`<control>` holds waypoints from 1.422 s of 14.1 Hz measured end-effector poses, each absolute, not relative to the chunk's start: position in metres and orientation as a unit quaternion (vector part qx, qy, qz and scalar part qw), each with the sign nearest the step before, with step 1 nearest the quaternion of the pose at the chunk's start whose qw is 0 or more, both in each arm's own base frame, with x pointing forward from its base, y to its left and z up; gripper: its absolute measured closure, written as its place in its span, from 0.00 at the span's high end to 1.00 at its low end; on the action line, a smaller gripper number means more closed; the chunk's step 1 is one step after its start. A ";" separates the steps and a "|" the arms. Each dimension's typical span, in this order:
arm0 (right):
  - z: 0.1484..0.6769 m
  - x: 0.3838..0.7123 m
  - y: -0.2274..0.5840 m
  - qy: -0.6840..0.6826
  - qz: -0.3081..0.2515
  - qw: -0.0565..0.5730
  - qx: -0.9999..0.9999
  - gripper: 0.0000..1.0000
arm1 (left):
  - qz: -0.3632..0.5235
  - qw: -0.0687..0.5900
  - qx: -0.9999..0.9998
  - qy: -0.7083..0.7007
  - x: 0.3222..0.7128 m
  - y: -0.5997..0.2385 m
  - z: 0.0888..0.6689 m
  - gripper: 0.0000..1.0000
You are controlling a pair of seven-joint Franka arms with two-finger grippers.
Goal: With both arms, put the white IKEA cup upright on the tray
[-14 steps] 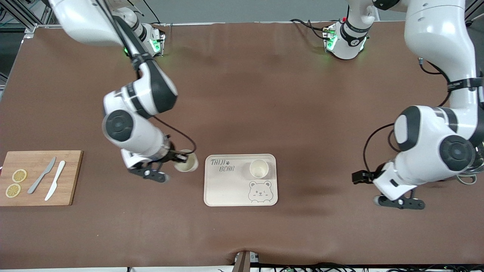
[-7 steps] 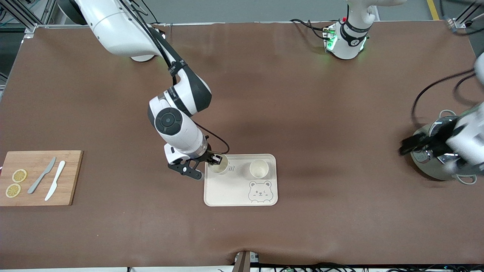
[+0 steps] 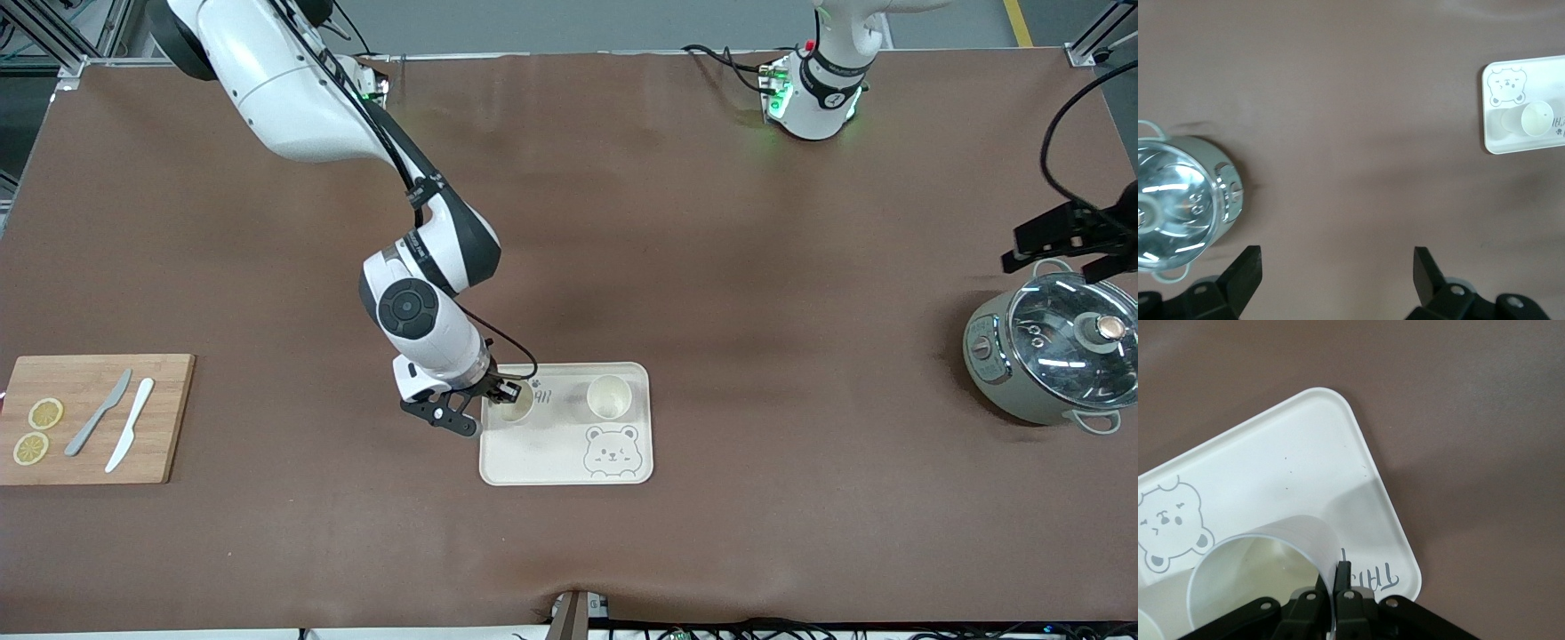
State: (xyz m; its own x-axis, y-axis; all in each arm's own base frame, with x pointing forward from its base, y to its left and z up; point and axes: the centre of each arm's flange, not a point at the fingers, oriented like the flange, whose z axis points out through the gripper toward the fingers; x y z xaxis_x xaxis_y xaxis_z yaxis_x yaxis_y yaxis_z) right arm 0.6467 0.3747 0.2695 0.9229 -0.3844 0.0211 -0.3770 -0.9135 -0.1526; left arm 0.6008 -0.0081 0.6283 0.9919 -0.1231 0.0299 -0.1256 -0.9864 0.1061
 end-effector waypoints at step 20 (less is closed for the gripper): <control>0.269 0.652 0.381 0.172 -0.048 0.053 -0.982 0.84 | 0.022 0.021 0.995 -0.095 0.570 -0.061 0.598 1.00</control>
State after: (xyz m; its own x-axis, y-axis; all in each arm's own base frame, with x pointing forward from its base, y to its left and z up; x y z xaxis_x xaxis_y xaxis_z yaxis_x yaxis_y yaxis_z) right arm 0.6521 0.3813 0.2690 0.9361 -0.3432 0.0765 -0.3331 -0.9352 -0.1204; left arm 0.5703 -0.0609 0.5984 0.9810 -0.1878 0.0481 -0.1896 -0.9812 0.0370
